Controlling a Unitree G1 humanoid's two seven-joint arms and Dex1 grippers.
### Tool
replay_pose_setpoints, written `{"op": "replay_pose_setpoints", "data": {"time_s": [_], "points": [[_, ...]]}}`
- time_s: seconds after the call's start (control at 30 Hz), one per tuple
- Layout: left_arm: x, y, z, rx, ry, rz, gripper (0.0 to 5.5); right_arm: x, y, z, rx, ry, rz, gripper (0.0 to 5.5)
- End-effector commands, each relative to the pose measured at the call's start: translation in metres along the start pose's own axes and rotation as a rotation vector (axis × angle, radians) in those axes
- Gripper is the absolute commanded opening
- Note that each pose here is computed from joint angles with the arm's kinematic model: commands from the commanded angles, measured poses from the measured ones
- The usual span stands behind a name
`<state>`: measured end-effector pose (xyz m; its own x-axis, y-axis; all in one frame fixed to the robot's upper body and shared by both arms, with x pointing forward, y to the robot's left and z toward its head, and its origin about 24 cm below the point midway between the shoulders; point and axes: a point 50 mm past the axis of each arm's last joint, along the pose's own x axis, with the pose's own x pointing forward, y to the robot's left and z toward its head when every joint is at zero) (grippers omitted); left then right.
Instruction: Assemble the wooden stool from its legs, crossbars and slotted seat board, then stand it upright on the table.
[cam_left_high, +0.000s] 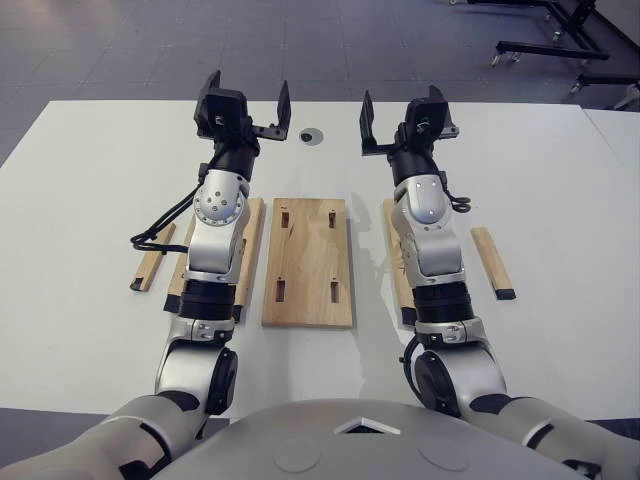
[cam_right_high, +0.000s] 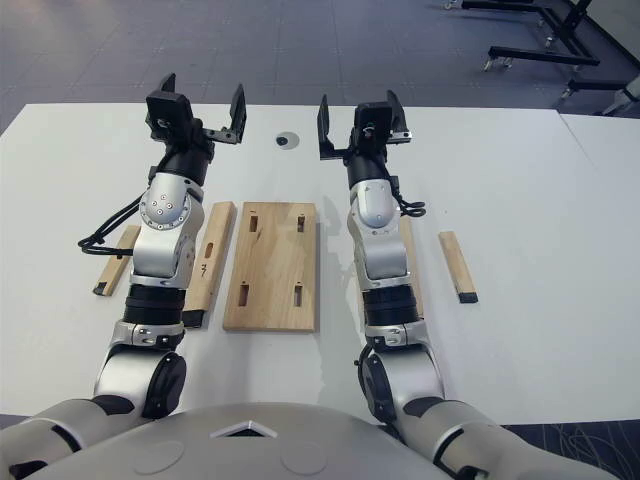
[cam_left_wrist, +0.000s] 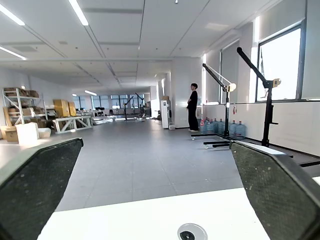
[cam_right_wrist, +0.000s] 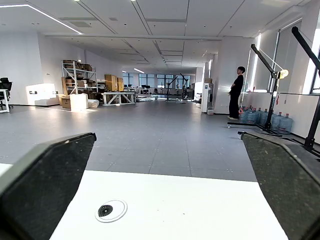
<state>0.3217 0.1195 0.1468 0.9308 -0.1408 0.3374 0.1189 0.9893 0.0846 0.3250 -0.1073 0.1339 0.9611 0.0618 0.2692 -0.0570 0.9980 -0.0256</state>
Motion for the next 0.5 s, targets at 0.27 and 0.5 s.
{"op": "replay_pose_setpoints", "data": {"time_s": [0.27, 0.5], "points": [[-0.0119, 0.0018, -0.0088, 0.004, 0.056, 0.044, 5.4, -0.002, -0.0045, -0.004, -0.022, 0.046, 0.009, 5.35], [-0.0139, 0.0008, -0.0079, 0.024, 0.054, 0.049, 5.4, -0.0017, -0.0023, -0.003, -0.026, 0.045, 0.02, 5.35]]}}
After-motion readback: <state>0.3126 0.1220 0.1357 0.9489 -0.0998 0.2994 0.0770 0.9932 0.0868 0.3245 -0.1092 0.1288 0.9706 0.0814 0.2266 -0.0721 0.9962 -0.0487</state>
